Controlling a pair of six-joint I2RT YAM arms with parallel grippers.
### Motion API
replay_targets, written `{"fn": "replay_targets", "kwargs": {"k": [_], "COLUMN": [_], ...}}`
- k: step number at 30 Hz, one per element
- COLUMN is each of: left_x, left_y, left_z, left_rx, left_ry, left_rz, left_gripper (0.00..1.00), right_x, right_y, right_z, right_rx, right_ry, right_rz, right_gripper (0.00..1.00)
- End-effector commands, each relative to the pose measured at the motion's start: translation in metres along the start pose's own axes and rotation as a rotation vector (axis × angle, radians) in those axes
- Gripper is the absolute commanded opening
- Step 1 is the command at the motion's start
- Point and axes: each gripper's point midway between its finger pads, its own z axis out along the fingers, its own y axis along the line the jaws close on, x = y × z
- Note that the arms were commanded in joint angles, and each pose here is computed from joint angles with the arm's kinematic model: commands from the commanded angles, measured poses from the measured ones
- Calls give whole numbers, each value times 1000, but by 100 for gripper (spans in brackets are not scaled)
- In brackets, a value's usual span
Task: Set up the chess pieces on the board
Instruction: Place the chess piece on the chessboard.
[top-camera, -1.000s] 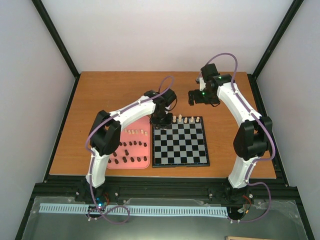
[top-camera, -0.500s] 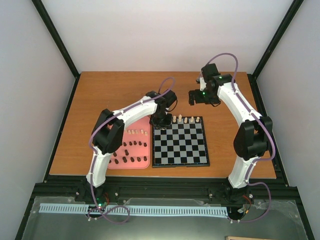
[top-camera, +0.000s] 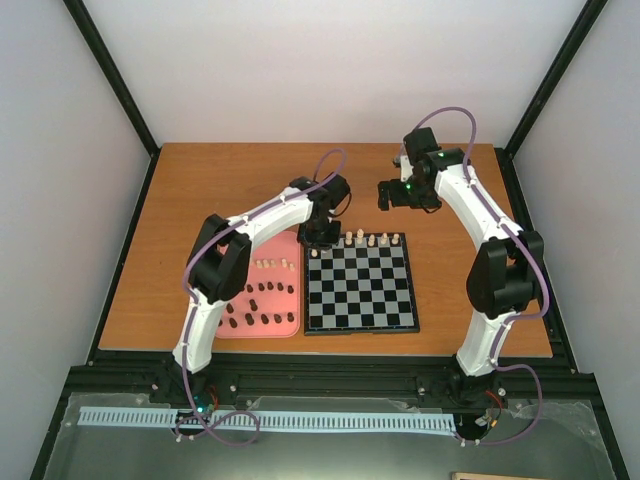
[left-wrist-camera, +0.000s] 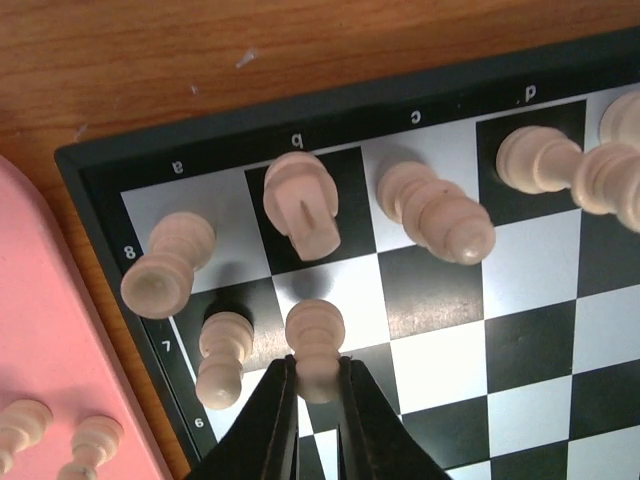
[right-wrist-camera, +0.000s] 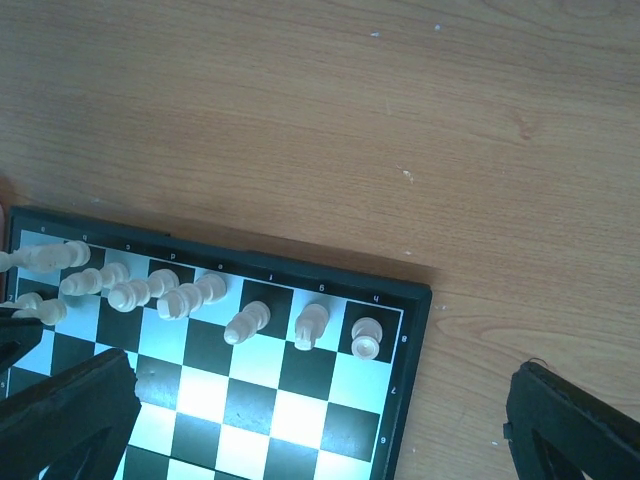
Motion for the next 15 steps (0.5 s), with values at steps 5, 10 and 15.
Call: {"fn": "replay_targets", "kwargs": {"k": [5, 10, 15], "left_x": [-12, -10, -9], "left_y": [-3, -2, -2], "left_z": [-4, 0, 4], "left_rx": [10, 6, 7], "left_ry": [-14, -4, 7], "left_rz": [20, 23, 24], "left_gripper": [2, 3, 6], "right_x": [-4, -3, -3], "right_y": [-4, -4, -4], "right_z": [8, 9, 9], "right_rx": [-7, -7, -8], "right_ry": [5, 9, 8], "right_rz": [11, 11, 11], "right_gripper": [100, 100, 100]}}
